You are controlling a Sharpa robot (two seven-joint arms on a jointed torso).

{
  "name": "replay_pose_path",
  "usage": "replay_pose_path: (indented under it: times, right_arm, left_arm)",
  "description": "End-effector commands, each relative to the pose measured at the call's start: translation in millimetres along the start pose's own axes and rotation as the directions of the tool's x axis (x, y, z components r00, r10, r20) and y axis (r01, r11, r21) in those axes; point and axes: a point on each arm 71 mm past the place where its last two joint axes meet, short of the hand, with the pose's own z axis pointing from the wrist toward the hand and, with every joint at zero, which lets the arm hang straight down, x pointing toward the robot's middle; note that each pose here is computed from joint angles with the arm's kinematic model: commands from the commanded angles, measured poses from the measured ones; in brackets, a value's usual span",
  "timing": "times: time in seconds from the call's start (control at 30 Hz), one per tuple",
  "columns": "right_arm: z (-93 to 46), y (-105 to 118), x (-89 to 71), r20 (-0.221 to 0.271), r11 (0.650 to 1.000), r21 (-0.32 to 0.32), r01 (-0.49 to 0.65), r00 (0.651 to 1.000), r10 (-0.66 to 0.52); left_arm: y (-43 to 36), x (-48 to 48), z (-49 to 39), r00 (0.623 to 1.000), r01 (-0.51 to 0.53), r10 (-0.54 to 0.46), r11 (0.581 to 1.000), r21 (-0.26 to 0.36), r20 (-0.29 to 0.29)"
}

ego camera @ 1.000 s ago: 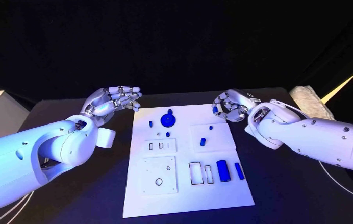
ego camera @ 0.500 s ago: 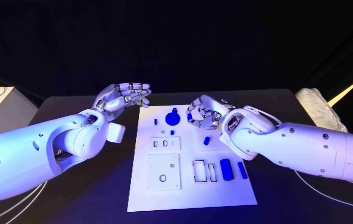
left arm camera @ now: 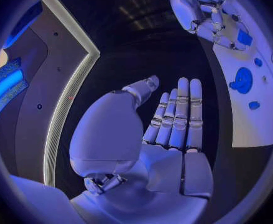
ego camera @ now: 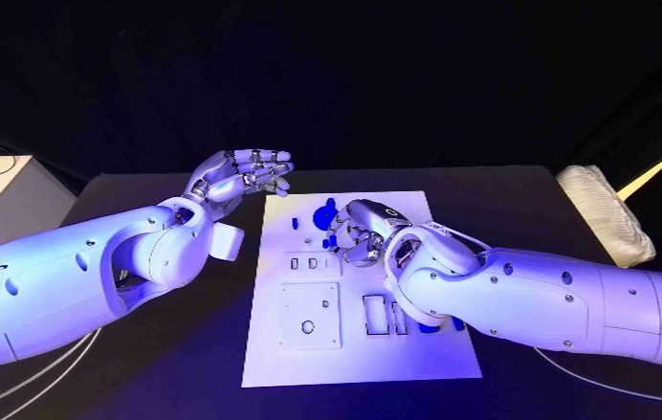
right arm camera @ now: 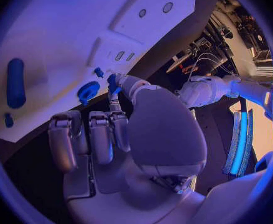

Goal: Assemble the parts on the task board

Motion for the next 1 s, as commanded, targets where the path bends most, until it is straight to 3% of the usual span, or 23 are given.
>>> replay_pose_path:
  times: [0.03,0.37,1.0]
  right_arm:
    - [0.6,-1,5.5,0.005,0.999,0.047,0.019,1.0,-0.019]
    - [0.9,5,24.3,-0.023,0.999,0.044,0.026,0.999,-0.025]
    - [0.2,9,31.1,-0.047,0.999,0.038,0.035,0.998,-0.034]
  left_arm:
    - [-0.6,3.7,0.7,1.0,0.008,-0.007,1.0,0.003,-0.024]
    - [-0.5,4.6,0.7,1.0,0.009,-0.009,1.0,0.0,-0.027]
    - [-0.6,3.7,-0.3,1.0,0.01,-0.01,1.0,-0.003,-0.03]
